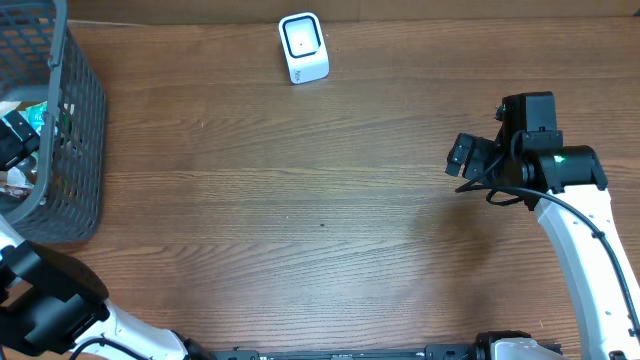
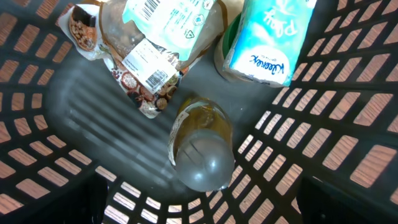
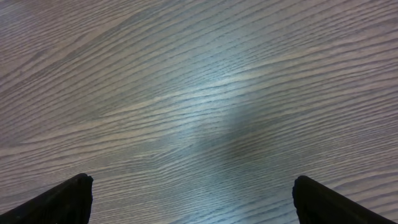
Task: Scan the item barcode
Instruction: 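Lower the left gripper into the basket toward the yellow bottle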
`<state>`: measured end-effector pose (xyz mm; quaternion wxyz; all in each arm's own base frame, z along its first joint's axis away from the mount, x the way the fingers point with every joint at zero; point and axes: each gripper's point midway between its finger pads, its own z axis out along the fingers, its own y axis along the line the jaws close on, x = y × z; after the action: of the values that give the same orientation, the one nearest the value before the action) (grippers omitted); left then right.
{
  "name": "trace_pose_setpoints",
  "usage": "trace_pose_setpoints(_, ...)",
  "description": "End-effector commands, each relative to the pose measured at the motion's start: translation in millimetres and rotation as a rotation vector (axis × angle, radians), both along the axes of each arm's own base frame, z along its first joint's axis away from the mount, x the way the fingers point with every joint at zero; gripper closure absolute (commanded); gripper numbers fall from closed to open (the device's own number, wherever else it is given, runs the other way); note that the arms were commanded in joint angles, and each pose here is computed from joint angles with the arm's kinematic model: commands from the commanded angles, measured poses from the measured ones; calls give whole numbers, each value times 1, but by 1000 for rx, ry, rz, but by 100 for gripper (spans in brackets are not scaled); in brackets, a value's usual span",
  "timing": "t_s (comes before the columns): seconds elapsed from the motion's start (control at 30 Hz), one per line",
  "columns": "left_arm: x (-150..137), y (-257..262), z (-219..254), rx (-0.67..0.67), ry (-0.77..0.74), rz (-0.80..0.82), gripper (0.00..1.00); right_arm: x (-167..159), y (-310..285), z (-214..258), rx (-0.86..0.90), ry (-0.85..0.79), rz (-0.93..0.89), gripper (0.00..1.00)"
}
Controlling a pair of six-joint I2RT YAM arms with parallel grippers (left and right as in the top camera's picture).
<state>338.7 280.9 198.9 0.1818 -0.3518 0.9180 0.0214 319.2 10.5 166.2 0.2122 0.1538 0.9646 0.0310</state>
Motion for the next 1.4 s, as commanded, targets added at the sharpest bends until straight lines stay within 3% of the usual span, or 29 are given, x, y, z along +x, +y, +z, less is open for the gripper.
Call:
trace_pose_setpoints(0.0, 8, -9, -23, -59, 33, -52, 1, 4, -2, 10, -10, -29, -1, 0)
trace_pose_setpoints(0.43, 19, -1, -57, -94, 61, -54, 0, 4, -2, 10, -10, -29, -1, 0)
trace_pose_setpoints(0.6, 21, 0, -70, -112, 78, -54, 9, 4, -2, 10, -10, -29, -1, 0)
trace_pose_setpoints(0.9, 24, -3, -90, -164, 94, -56, 4, 4, -2, 10, -10, -29, -1, 0)
trace_pose_setpoints(1.03, 25, -3, -90, -163, 92, -57, 12, 4, -2, 10, -10, -29, -1, 0)
trace_pose_setpoints(1.1, 24, -3, -90, -163, 93, -57, 29, 4, -2, 10, -10, -29, -1, 0)
trace_pose_setpoints(1.27, 22, -2, -90, -162, 104, -50, 21, 4, -2, 10, -10, -29, -1, 0)
trace_pose_setpoints(1.37, 22, -2, -90, -162, 105, -50, 28, 4, -2, 10, -10, -29, -1, 0)
